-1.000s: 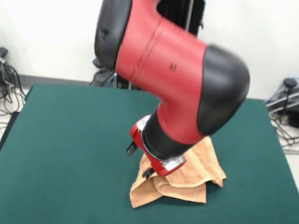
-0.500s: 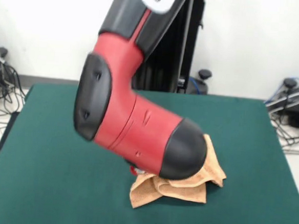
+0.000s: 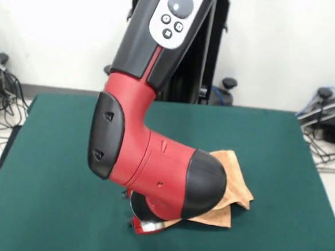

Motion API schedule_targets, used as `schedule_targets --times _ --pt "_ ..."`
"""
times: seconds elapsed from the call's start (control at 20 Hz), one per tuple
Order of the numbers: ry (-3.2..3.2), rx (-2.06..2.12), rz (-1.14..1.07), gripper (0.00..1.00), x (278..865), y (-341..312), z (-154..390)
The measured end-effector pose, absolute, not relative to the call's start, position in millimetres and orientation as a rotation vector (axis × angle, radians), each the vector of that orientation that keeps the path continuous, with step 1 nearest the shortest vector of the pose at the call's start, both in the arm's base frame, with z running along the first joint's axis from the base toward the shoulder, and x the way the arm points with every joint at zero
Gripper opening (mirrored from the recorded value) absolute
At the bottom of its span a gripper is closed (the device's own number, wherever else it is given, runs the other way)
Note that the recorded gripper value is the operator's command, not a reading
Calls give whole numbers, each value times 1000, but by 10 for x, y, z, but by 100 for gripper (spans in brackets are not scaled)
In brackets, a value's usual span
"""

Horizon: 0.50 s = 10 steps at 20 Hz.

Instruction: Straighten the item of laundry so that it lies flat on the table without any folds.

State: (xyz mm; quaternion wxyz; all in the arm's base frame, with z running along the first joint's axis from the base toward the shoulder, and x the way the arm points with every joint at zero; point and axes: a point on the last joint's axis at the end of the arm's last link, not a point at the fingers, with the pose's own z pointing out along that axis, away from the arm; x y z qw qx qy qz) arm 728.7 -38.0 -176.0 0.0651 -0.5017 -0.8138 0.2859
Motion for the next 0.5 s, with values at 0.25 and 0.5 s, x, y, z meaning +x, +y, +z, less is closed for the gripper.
schedule_targets --times 0.25,0.5 --pt "-2450 -1622 771 100 7592 -232 -1432" --pt "-2454 -1662 710 100 7850 -142 -1027"
